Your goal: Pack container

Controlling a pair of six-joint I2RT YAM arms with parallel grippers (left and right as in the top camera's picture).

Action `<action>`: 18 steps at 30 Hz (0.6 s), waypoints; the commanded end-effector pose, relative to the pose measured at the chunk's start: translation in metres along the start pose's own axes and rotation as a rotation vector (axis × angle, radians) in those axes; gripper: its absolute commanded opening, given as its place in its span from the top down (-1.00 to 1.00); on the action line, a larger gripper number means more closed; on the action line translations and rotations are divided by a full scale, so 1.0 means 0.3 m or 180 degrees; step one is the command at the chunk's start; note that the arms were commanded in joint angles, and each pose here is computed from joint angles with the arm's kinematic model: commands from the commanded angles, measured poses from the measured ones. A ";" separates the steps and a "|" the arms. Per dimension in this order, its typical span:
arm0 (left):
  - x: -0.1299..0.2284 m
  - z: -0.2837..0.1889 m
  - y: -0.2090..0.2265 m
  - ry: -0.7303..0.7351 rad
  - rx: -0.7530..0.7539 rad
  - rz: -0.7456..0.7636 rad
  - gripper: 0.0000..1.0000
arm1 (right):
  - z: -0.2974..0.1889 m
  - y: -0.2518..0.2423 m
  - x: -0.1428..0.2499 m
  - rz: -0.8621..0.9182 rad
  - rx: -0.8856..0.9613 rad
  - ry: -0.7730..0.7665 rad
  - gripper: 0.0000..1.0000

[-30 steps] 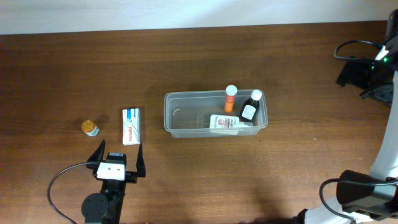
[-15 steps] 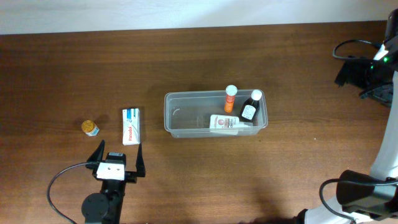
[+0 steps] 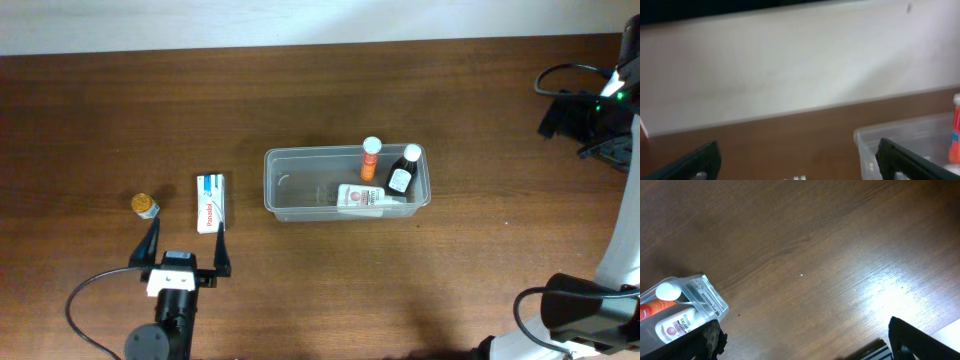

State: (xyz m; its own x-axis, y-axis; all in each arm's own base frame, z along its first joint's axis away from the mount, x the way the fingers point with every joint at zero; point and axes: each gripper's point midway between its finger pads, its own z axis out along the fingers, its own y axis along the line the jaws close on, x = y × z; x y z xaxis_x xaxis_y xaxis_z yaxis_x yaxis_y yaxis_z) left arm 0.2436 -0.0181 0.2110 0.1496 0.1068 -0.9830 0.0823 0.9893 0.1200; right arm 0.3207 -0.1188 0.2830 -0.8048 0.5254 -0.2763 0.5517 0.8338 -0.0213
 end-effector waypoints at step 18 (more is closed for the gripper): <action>-0.212 0.164 0.023 0.2433 0.0547 0.0219 -0.99 | 0.002 0.002 0.001 0.0033 -0.0016 0.0006 -0.97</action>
State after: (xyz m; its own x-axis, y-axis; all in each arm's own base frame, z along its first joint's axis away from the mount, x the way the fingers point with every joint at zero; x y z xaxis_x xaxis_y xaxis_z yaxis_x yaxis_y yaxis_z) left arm 0.2621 -0.0227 0.2722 -0.4751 0.2325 -0.8486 0.2221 0.9649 0.1401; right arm 0.3207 -0.1175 0.2819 -0.8057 0.5270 -0.2704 0.5508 0.8345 -0.0148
